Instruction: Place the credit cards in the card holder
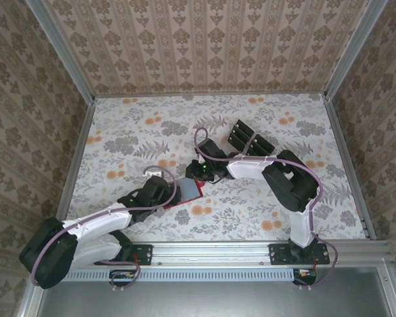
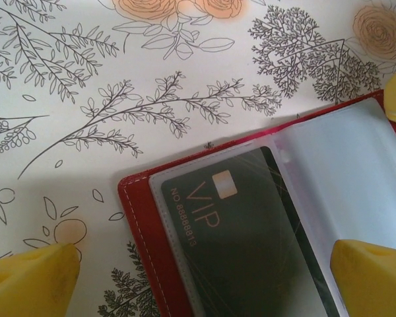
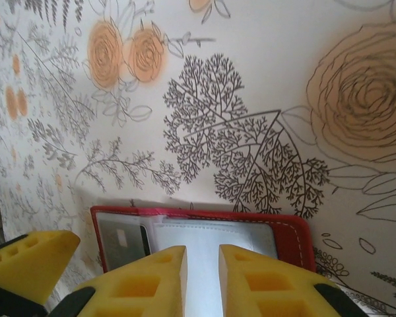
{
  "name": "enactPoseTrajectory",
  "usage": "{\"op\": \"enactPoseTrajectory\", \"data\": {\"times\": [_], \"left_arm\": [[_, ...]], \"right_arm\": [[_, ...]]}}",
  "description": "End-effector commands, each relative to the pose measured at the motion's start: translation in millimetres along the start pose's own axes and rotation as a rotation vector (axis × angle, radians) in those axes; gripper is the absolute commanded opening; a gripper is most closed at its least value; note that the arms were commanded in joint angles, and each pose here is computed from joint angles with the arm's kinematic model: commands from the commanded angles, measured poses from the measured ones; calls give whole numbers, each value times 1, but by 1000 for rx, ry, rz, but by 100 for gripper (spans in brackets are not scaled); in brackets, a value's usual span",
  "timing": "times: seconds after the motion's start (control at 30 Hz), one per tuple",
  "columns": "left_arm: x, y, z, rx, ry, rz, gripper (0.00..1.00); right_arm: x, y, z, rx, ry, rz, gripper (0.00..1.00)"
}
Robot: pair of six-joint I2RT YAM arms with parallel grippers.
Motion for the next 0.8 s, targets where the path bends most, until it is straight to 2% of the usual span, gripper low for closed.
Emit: {"op": "enactPoseTrajectory", "data": {"times": [0.0, 0.23, 0.77], "left_arm": [[-5, 1, 6, -28, 17, 16, 100], [-9, -1, 5, -26, -2, 23, 100], [-22, -7, 3, -27, -49, 17, 100]], "right_arm": [[7, -10, -6, 45, 22, 26, 19], [8, -23, -14, 80, 21, 25, 18], [4, -26, -17, 83, 0, 13, 18]]}}
Point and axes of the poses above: each hand's point on the last joint's axis, 136 mm out from that joint toward the fingers, its own y axis back along the fingers, its own x axis along the line the jaws close on, z = x × y, the point moved 7 cm from there along y, back along the fingers, and after that the axes turned 11 degrees about y, right-handed, at the moved point
